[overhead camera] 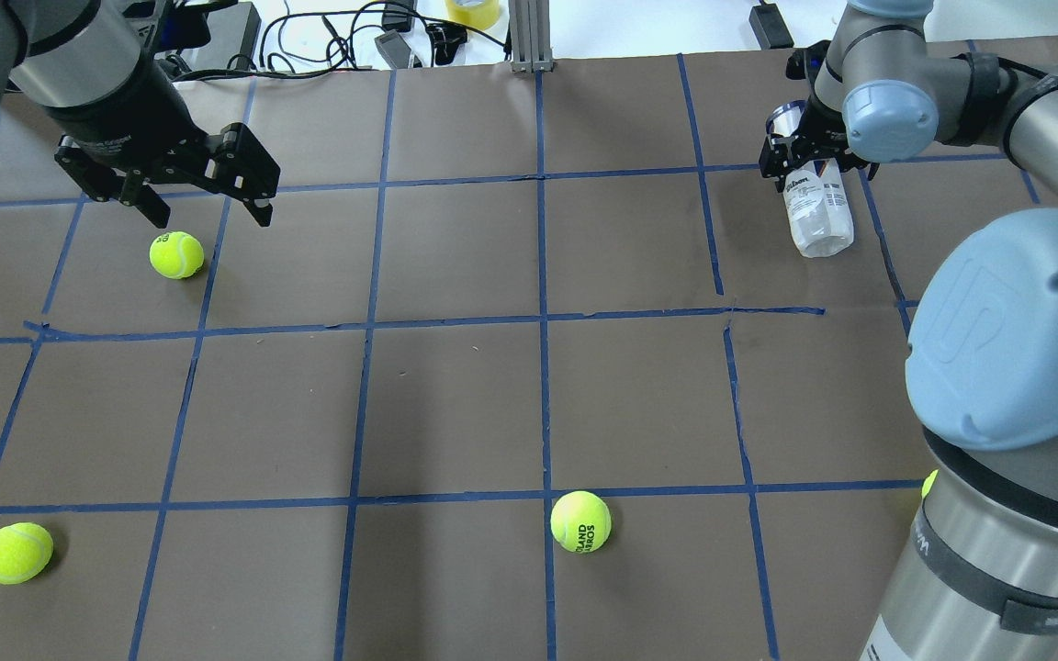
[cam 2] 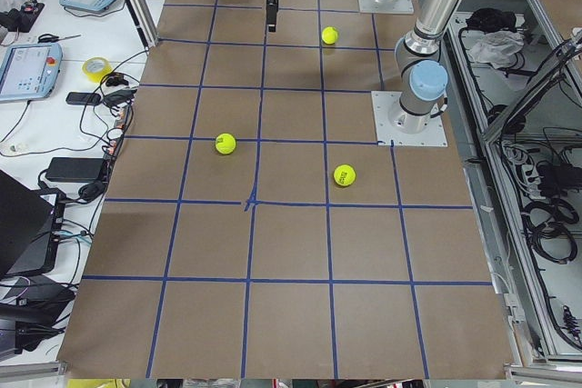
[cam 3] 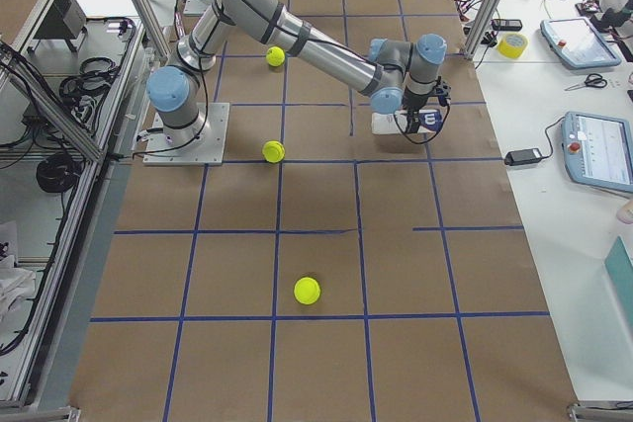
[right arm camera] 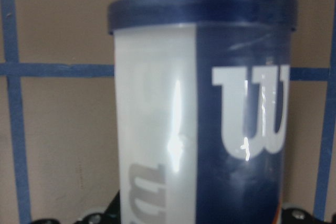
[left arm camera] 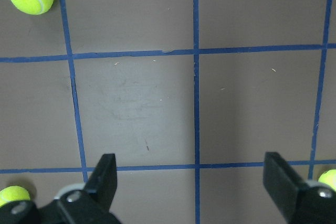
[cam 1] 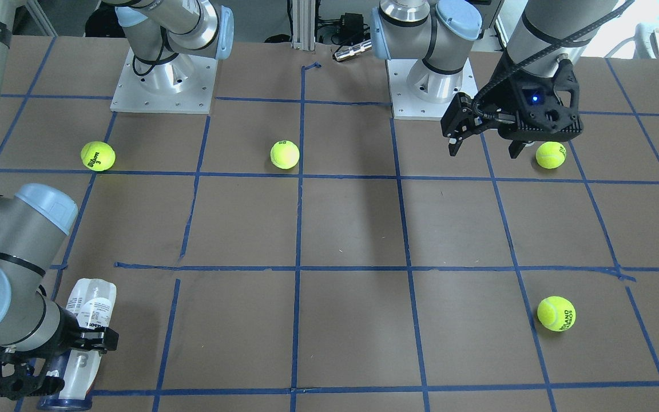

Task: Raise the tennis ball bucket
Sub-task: 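Carry the can toward the table center and lay it down on its side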

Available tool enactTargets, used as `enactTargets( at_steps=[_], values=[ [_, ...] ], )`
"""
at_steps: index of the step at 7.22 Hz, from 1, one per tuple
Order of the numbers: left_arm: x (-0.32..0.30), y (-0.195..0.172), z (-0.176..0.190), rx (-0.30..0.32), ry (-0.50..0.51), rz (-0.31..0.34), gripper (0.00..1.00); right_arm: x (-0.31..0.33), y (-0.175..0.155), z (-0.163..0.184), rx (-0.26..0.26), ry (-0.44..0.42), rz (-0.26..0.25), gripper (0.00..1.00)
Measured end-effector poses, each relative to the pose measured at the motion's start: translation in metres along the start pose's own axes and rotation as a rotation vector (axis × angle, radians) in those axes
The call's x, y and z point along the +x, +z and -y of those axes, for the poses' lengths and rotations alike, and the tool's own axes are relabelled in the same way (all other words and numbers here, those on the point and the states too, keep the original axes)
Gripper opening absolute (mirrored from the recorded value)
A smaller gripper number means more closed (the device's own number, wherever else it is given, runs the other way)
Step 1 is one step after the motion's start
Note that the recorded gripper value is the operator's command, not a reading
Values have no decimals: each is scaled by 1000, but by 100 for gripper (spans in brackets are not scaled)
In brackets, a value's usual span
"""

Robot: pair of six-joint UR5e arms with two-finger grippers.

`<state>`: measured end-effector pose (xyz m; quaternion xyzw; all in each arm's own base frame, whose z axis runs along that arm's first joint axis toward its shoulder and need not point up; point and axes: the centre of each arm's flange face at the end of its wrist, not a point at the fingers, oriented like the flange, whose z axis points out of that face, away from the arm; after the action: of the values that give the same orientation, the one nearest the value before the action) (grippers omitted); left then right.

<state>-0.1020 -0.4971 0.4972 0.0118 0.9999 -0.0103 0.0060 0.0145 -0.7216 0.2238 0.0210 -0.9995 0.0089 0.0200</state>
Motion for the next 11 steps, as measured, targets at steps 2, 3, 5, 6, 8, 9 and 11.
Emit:
enactTargets(
  at_steps=[2, 3, 5, 6, 8, 9, 11],
  values=[
    [-1, 0, 1, 0, -1, 1, 100, -50, -34, -8, 11, -147, -1, 70],
    [-2, 0, 2, 2, -3, 2, 100, -88, -46, -14, 23, -261, -4, 70],
    [-6, -1, 3, 6, -10, 2, 100, -175, -56, -28, 39, -540, -6, 69],
    [-12, -3, 4, 10, -22, 1, 100, -216, -57, -38, 48, -698, -7, 69],
    [-31, -8, 6, 14, -58, 5, 100, -287, -55, -54, 103, -1044, -24, 68],
    [-36, -9, 6, 16, -67, 8, 100, -319, -51, -61, 148, -1205, -41, 68],
    [-38, -9, 6, 15, -71, 10, 100, -383, -37, -79, 217, -1478, -72, 70]
  ],
)
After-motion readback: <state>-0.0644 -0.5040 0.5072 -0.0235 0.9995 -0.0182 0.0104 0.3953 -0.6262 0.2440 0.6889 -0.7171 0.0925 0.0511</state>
